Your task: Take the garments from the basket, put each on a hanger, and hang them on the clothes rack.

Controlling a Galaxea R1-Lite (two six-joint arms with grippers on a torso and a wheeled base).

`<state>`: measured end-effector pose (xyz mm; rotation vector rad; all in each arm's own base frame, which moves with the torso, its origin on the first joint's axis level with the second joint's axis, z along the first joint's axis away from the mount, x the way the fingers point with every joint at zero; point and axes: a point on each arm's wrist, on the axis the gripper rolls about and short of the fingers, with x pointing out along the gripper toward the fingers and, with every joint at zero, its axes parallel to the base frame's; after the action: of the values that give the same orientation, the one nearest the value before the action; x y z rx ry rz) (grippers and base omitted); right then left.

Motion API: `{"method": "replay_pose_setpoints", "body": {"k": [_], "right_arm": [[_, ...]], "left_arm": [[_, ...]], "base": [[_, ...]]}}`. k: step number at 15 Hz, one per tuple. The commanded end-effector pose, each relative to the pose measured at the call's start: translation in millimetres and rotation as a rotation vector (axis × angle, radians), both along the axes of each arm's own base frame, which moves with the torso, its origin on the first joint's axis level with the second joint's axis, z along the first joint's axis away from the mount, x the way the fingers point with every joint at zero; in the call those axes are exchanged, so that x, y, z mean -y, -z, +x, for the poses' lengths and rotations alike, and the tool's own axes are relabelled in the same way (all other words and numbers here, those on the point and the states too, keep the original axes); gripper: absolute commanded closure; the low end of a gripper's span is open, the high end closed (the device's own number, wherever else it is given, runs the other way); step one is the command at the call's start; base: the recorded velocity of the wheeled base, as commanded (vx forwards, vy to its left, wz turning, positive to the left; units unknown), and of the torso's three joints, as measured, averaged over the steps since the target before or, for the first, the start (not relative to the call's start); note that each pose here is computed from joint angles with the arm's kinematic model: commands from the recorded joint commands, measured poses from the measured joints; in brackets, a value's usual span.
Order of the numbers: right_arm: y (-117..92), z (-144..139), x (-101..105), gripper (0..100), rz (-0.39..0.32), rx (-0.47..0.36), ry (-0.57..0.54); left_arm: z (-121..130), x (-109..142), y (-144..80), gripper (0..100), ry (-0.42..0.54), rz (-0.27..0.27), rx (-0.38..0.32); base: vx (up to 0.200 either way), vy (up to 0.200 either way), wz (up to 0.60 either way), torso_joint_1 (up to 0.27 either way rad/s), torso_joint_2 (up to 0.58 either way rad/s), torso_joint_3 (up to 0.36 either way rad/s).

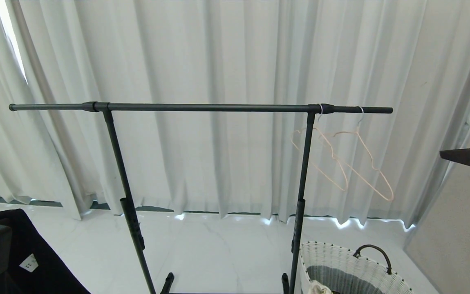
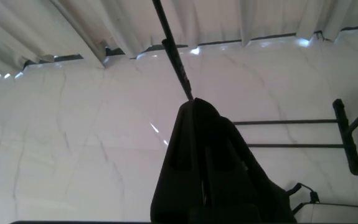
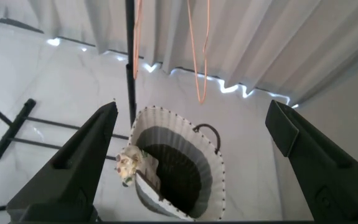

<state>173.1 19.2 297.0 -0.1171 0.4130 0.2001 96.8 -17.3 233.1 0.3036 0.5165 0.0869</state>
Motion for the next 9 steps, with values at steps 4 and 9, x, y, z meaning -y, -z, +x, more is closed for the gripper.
{"method": "replay_pose_setpoints", "body": {"k": [4, 9], "right_arm": [[21, 34, 1, 0, 0.019, -0.099, -0.026], [58, 98, 12, 0, 0.023, -0.147, 0.023]], "left_arm": [[2, 1, 4, 100, 0.000, 0.005, -0.019], [-1, 0, 12, 100, 0.000, 0.015, -0.043]], "base": [[0.200, 0.000, 0.00, 0.004, 0.00, -0.001], [0.160, 0.000, 0.00, 0.001, 0.00, 0.002]]}}
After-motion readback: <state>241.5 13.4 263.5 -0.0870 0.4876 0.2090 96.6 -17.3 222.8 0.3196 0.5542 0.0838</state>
